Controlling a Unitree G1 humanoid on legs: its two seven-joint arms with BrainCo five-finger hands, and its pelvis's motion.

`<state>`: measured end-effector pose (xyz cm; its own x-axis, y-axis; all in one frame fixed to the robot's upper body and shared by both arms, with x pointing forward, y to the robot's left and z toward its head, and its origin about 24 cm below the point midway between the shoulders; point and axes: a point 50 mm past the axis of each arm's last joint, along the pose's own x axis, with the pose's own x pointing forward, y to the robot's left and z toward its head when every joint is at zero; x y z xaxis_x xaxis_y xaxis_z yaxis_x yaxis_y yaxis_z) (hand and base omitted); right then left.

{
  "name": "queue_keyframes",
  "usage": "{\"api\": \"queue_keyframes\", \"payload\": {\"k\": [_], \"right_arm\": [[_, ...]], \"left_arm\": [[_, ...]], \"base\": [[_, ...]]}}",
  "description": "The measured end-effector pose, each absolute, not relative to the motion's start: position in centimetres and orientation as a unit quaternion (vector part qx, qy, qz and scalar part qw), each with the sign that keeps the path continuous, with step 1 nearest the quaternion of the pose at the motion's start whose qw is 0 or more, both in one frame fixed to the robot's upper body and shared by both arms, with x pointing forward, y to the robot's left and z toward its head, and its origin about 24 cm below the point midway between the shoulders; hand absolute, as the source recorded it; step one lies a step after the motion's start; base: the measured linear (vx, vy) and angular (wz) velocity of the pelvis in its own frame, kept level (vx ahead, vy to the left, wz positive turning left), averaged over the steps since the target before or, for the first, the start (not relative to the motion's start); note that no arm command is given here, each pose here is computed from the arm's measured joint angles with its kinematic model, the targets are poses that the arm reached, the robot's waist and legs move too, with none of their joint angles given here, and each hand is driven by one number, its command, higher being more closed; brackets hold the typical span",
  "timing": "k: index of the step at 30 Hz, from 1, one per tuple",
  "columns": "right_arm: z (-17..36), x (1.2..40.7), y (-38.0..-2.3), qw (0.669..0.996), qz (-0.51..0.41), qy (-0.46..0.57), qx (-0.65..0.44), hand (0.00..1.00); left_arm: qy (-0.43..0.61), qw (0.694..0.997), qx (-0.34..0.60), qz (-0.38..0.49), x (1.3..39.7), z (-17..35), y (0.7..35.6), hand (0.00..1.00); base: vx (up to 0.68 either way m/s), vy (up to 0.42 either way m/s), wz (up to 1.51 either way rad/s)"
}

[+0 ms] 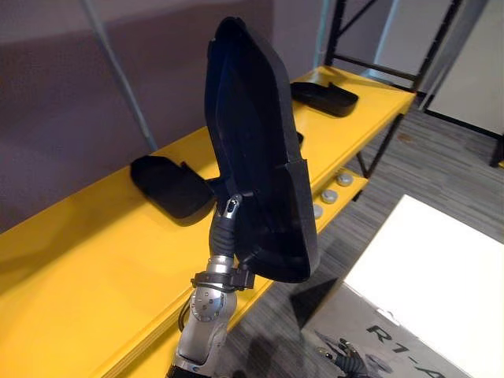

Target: Walk over and take plastic housings, then place them on the shelf

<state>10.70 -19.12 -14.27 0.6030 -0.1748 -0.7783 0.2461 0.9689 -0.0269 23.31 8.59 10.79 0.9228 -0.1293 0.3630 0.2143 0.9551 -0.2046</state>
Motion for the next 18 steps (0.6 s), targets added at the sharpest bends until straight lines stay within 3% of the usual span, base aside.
{"api": "queue_keyframes", "payload": {"k": [11, 18], "right_arm": [[-13.6, 10.4, -18.3, 0.905, -0.098, 0.411, 0.042, 0.0], [-13.2, 11.7, -17.0, 0.915, -0.08, 0.393, 0.053, 0.0]], "left_arm": [[-0.168, 0.973, -0.146, -0.061, 22.3, 10.5, 8.7, 1.0], [-0.171, 0.973, -0.151, -0.032, 21.6, 10.5, 9.8, 1.0]], "base": [[0.12, -0.153, 1.29], [0.11, -0.028, 0.34]]}}
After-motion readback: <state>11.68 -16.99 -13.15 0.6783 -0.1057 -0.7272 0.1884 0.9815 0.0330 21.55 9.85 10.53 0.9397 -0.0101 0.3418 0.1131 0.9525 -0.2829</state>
